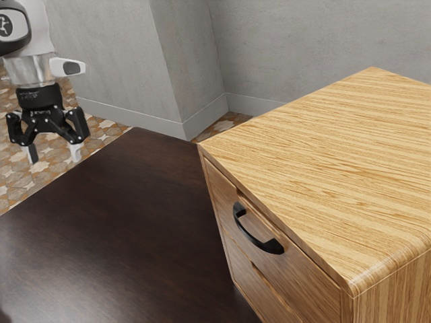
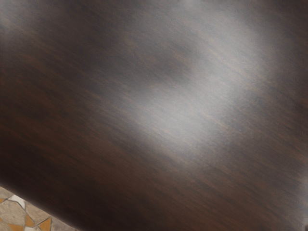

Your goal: Pull the drawer handle with one arm to open the drawer

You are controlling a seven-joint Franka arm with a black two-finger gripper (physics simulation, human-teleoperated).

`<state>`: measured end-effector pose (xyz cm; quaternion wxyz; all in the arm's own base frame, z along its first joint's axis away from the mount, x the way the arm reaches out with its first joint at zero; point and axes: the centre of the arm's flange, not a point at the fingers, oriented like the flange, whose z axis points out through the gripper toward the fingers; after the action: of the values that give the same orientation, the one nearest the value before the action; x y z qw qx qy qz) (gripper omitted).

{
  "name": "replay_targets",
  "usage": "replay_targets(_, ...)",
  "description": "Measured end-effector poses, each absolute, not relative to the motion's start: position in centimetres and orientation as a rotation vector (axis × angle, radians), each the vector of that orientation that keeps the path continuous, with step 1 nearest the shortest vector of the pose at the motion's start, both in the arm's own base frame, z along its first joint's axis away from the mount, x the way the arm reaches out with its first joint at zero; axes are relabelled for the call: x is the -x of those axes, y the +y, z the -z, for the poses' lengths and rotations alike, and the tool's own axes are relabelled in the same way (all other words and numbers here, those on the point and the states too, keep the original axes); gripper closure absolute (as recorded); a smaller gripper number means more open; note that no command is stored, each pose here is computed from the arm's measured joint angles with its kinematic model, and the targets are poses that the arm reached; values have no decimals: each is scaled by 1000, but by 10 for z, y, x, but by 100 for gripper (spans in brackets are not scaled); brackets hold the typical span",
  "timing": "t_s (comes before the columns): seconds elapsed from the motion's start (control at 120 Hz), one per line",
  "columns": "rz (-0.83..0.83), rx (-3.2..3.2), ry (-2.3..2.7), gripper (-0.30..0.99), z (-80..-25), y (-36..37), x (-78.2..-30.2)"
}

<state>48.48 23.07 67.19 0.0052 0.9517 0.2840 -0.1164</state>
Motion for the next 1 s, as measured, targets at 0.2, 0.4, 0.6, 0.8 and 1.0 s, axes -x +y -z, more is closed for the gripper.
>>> replay_targets(0.2, 158, -2920, 1063, 0, -681, 245, -487)
replay_targets(0.4, 67, -2848, 1189, 0, -685, 250, -487)
replay_targets(0.6, -259, -2848, 1421, 0, -783, 214, -434)
replay_targets(0.8, -480, -2796, 1112, 0, -847, 71, -356)
replay_targets(1.0, -471, -2840, 619, 0, -766, -42, -321)
